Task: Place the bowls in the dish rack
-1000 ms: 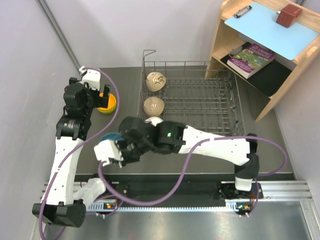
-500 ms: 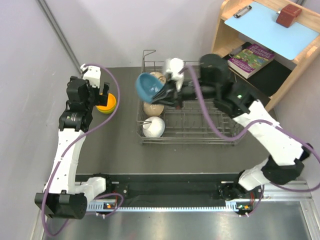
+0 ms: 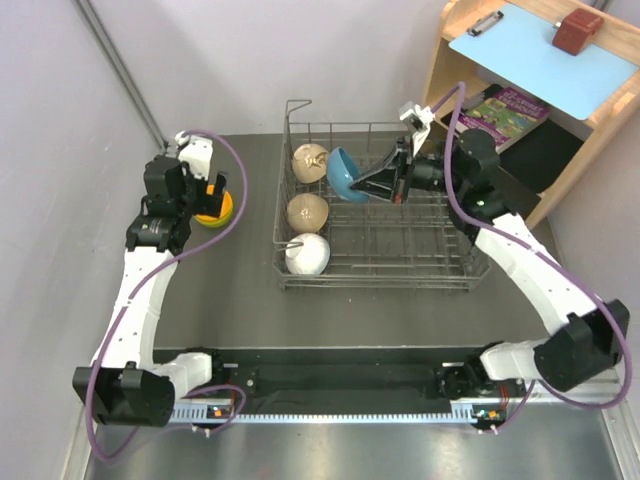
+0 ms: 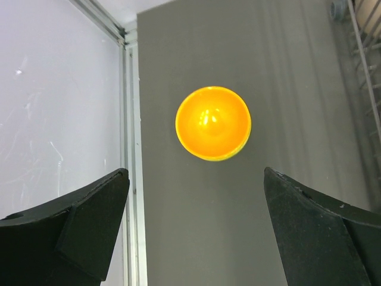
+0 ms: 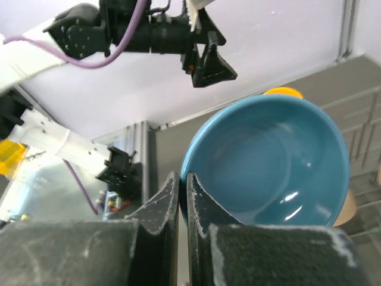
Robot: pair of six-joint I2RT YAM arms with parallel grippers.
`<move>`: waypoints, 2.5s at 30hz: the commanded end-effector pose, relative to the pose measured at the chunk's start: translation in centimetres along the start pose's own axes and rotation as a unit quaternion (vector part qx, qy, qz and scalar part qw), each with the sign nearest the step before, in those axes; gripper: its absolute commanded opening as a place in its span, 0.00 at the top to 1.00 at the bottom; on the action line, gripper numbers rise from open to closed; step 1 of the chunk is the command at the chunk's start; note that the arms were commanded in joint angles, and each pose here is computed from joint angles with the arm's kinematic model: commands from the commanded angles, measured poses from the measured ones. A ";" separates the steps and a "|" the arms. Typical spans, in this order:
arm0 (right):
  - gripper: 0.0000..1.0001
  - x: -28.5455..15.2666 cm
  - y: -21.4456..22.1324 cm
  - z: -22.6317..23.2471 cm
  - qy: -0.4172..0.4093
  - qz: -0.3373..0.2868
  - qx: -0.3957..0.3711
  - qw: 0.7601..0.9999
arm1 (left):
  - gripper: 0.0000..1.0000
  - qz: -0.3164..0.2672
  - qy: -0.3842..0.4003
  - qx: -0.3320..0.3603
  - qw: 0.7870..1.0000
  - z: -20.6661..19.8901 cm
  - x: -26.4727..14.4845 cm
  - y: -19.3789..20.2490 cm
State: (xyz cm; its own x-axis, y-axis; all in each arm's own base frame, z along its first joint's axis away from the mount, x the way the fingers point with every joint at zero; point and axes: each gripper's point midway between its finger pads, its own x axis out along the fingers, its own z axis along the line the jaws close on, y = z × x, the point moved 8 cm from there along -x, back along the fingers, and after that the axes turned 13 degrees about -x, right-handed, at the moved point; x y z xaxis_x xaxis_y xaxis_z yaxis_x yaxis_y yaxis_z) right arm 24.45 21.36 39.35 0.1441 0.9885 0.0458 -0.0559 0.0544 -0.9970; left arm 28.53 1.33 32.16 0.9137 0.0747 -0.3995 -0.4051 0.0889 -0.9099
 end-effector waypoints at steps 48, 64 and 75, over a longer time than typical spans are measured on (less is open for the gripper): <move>1.00 -3.7 17.0 -9.7 0.047 -0.199 0.430 0.880 | 0.01 0.039 0.038 0.026 0.998 -0.5 2.6 3.6; 0.65 -4.9 19.8 -11.9 0.081 -0.167 0.444 0.877 | 0.01 0.047 0.044 0.033 0.997 -0.6 3.0 3.9; 0.55 -4.6 15.7 -11.6 0.059 -0.150 0.378 0.912 | 0.01 0.056 0.000 0.042 0.998 0.2 4.3 5.0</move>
State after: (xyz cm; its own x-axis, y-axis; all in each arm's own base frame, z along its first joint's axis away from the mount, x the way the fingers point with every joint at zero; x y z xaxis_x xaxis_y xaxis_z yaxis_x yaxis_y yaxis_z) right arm 34.34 16.46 16.15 0.4268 0.9017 0.0692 -0.8486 0.4258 -0.3140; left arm 29.30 1.31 26.02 0.8412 0.0079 -0.5406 -0.5352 0.1538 -0.8306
